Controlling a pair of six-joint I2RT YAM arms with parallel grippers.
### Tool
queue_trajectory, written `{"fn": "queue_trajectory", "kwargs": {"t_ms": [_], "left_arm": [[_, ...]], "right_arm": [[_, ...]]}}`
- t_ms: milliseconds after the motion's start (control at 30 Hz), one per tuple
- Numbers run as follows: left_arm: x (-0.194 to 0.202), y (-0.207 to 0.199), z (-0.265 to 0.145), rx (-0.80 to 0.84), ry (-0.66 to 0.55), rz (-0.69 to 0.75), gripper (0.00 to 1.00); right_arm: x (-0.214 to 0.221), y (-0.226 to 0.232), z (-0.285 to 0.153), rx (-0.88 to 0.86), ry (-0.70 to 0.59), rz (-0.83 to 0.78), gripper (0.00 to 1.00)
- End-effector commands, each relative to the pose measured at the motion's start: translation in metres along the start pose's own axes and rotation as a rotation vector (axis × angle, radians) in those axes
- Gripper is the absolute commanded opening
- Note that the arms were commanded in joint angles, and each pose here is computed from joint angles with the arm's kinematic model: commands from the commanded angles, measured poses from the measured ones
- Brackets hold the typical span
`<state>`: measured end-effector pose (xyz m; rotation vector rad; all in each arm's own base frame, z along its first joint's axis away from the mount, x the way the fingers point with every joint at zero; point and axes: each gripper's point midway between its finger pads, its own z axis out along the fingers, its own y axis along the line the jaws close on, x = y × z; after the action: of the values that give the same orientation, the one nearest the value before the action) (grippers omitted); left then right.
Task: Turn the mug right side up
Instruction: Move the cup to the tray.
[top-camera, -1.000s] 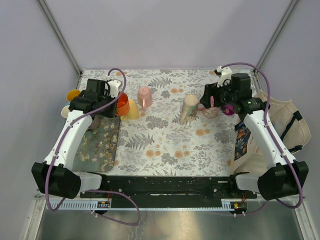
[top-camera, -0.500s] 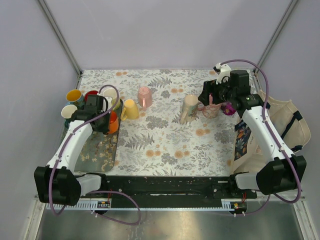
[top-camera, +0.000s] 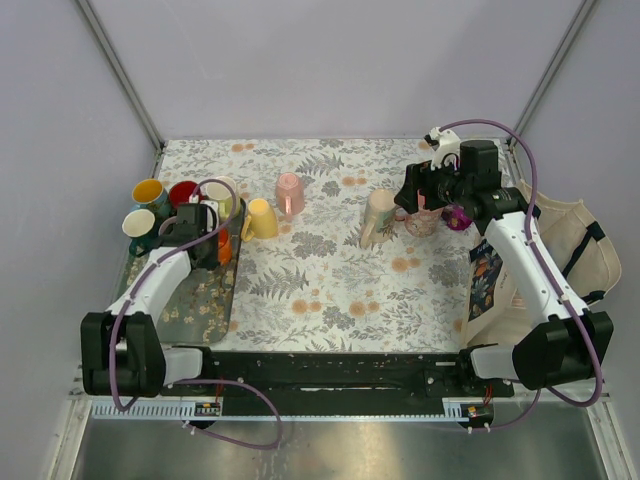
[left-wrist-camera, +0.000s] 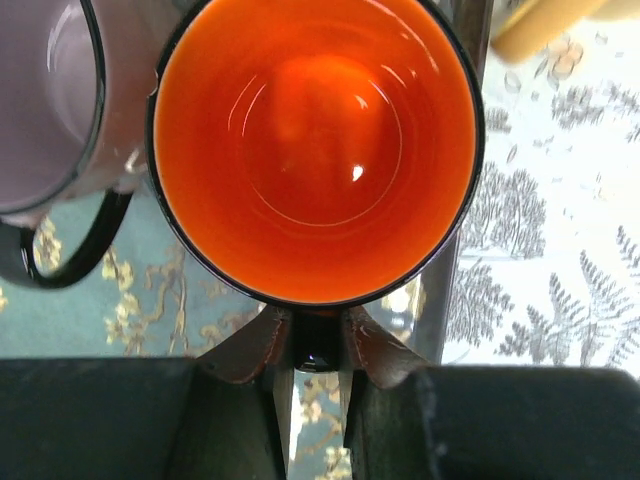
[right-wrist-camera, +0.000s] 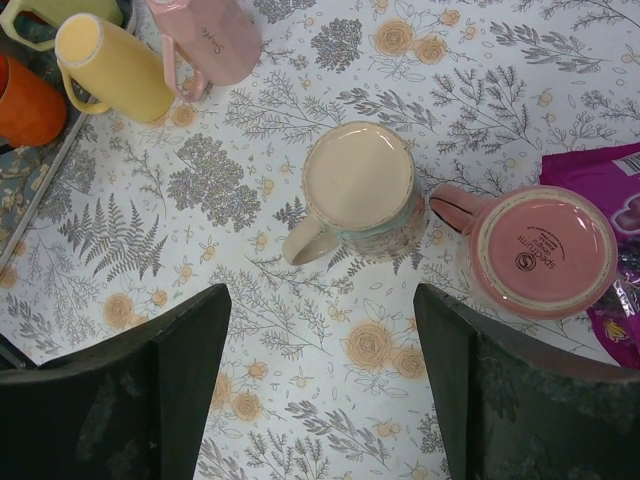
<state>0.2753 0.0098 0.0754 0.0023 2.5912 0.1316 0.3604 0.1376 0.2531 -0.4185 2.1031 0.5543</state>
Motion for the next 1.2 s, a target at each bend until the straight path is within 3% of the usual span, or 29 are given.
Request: {"fn": "queue_trajectory", "kwargs": {"t_ms": [0, 233, 367, 433, 567, 667, 900, 967, 1167], "left_arm": [[-0.045, 0.004, 0.012, -0.007, -0.154, -0.046, 0.0], [-0.05, -0.008, 0.02, 0.086, -0.082, -0.002, 0.06], [-0.049, -0.012, 0.005, 0.12, -0.067, 0.01, 0.44], [-0.048, -0.014, -0.007, 0.135, -0.048, 0.009, 0.52], [-0.051, -0.012, -0.04, 0.142, -0.073, 0.0, 0.59], [-0.064, -0.01, -0.066, 0.138, -0.159, -0.022, 0.63], [-0.124, -0.004, -0.119, 0.113, -0.384, -0.057, 0.71], [-0.14, -0.004, -0.126, 0.114, -0.43, -0.036, 0.78], [-0.168, -0.023, -0.133, 0.209, -0.48, 0.078, 0.8]], "right_arm": [[-0.012, 0.01, -0.011, -0.039, -0.036, -0.027, 0.83], [0.001, 0.01, -0.008, -0.045, -0.011, -0.019, 0.83], [-0.002, 0.01, -0.005, -0.054, -0.009, -0.022, 0.83], [-0.006, 0.007, -0.004, -0.044, -0.014, -0.03, 0.83], [-0.008, 0.003, -0.001, -0.033, -0.009, -0.042, 0.84], [-0.007, -0.002, 0.003, -0.01, 0.001, -0.042, 0.84], [0.001, -0.062, 0.01, 0.287, 0.048, -0.053, 0.84], [-0.001, -0.079, 0.011, 0.38, 0.041, -0.044, 0.85], [-0.001, -0.108, 0.027, 0.476, 0.055, 0.011, 0.83]]}}
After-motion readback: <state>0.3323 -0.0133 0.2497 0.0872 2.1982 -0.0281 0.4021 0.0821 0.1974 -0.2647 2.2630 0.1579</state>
